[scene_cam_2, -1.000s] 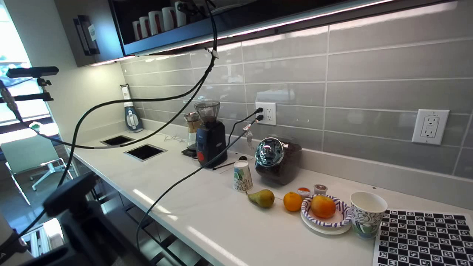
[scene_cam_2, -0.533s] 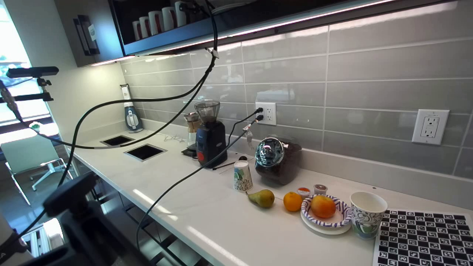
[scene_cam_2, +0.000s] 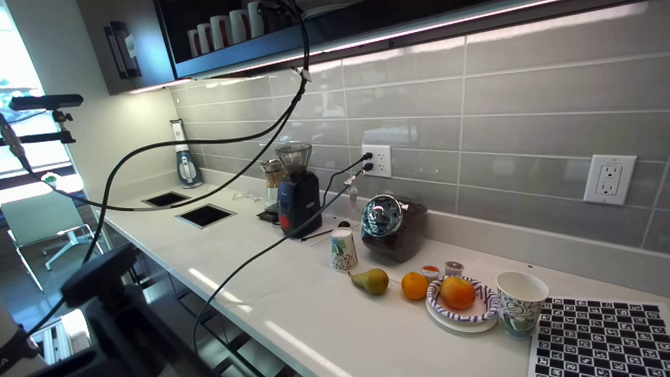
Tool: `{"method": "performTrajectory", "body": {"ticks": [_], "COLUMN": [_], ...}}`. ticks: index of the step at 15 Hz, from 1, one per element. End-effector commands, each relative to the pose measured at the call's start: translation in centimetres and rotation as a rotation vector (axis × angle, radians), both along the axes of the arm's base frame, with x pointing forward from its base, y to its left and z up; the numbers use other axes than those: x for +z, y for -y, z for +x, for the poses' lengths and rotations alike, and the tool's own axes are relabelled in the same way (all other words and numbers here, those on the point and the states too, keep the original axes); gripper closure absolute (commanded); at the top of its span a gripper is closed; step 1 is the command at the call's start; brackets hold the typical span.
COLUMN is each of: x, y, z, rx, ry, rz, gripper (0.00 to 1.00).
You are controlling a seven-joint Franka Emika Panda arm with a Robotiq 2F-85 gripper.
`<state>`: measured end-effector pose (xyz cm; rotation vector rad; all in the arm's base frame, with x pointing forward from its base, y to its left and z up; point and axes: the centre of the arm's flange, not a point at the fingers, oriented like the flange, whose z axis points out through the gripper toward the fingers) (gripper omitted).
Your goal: Move a plate from the bottom shelf and place it on the counter top
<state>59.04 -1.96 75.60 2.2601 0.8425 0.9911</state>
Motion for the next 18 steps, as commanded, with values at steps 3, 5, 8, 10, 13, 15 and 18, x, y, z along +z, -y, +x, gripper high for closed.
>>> {"method": "performTrajectory", "body": {"ticks": [3,5,8,10,13,15,18], "x": [0.8,0.9,1.3,1.5,1.1,0.9,0.6], "y": [0.7,0.9,1.1,0.8,0.1,0.1,0.4], "z": [-0.1,-0.2,-0.2,-0.4,-0.7,-0.6,-0.2], "rx": [-0.012,-0.02,-0.023,-0.02,-0.006,-0.005,-0.007], "ry": [0.01,0.014,0.019,0.022,0.014,0.013,0.013], "rz": [-0.013,-0.014,-0.017,-0.014,-0.015,-0.019,-0.02], "gripper": [1.0,1.0,1.0,0.74,0.53,0.41,0.19]}}
